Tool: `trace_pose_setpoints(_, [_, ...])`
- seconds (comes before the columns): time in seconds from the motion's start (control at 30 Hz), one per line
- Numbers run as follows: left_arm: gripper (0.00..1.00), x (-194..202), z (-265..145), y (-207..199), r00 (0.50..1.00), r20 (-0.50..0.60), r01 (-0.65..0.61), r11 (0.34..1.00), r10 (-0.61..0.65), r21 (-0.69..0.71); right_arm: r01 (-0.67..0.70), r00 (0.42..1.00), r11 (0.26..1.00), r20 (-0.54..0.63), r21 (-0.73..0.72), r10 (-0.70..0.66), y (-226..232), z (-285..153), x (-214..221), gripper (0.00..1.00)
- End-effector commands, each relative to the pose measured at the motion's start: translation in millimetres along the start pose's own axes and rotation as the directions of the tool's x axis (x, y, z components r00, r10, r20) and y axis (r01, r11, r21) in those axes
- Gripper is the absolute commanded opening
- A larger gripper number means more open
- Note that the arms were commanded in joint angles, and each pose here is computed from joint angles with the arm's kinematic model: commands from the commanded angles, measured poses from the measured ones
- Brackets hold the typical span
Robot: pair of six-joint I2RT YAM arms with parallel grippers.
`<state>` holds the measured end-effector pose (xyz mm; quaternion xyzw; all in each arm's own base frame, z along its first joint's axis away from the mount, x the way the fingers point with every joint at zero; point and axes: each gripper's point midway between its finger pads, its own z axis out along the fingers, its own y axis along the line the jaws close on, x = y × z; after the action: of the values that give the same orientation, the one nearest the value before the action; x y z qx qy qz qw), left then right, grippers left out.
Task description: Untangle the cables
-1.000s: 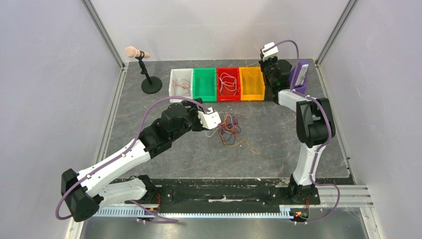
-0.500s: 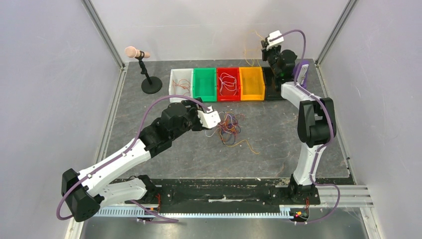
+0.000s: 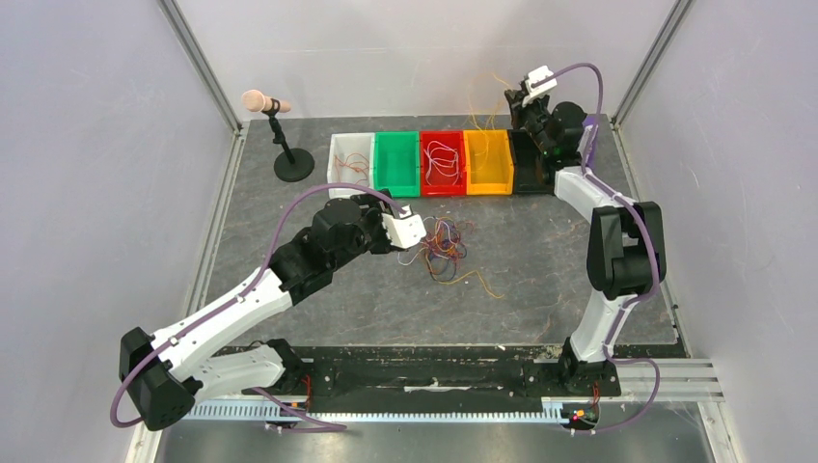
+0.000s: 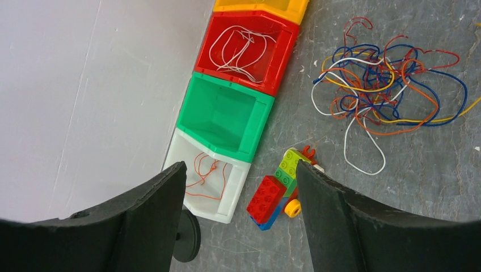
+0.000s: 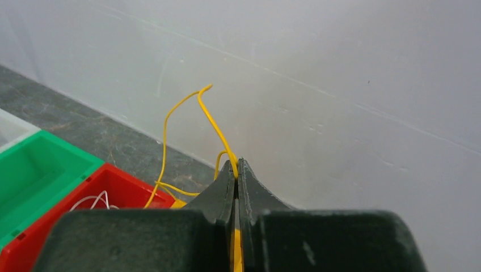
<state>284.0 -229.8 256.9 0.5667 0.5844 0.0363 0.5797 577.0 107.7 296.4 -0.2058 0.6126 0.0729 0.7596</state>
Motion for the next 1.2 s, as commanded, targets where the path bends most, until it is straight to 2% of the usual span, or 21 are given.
trace_pose_setpoints(0.0, [0.77, -18.7, -4.9, 14.9, 0.997, 0.061, 0.055, 0.998, -0.053, -0.032, 0.069, 0.997, 0.997, 0.027, 0.028, -0.070, -3.9, -9.7, 0.1, 0.00])
trace_pose_setpoints(0.23, [0.77, -17.0, -5.4, 12.4, 0.996, 0.057, 0.064, 0.998, -0.062, -0.026, 0.127, 0.992, 0.990, 0.015, 0.068, -0.128, -6.5, -19.1, 26.2, 0.00])
trace_pose_setpoints(0.47, [0.77, -16.6, -1.5, 10.8, 0.997, 0.056, 0.058, 0.998, -0.057, -0.019, 0.128, 0.987, 0.980, 0.078, 0.154, -0.141, -29.3, 8.1, 9.9, 0.00])
trace_pose_setpoints(0.57, [0.77, -17.0, -0.3, 11.6, 0.997, 0.056, 0.057, 0.998, -0.055, -0.021, 0.099, 0.988, 0.980, 0.102, 0.171, -0.117, -37.4, 22.0, 0.0, 0.00])
trace_pose_setpoints(0.67, [0.77, -16.7, -1.2, 12.7, 0.997, 0.053, 0.056, 0.998, -0.055, -0.024, 0.109, 0.988, 0.983, 0.089, 0.149, -0.123, -33.2, 25.0, 7.9, 0.00])
trace_pose_setpoints(1.0, [0.77, -13.7, -6.8, 13.2, 0.997, 0.048, 0.058, 0.998, -0.056, -0.029, 0.217, 0.976, 0.975, -0.028, 0.048, -0.216, 3.4, -34.5, 70.3, 0.00])
trace_pose_setpoints(1.17, [0.77, -13.2, -8.6, 13.4, 0.997, 0.047, 0.056, 0.998, -0.054, -0.031, 0.186, 0.980, 0.982, -0.075, -0.005, -0.186, 21.1, -65.2, 82.3, 0.00])
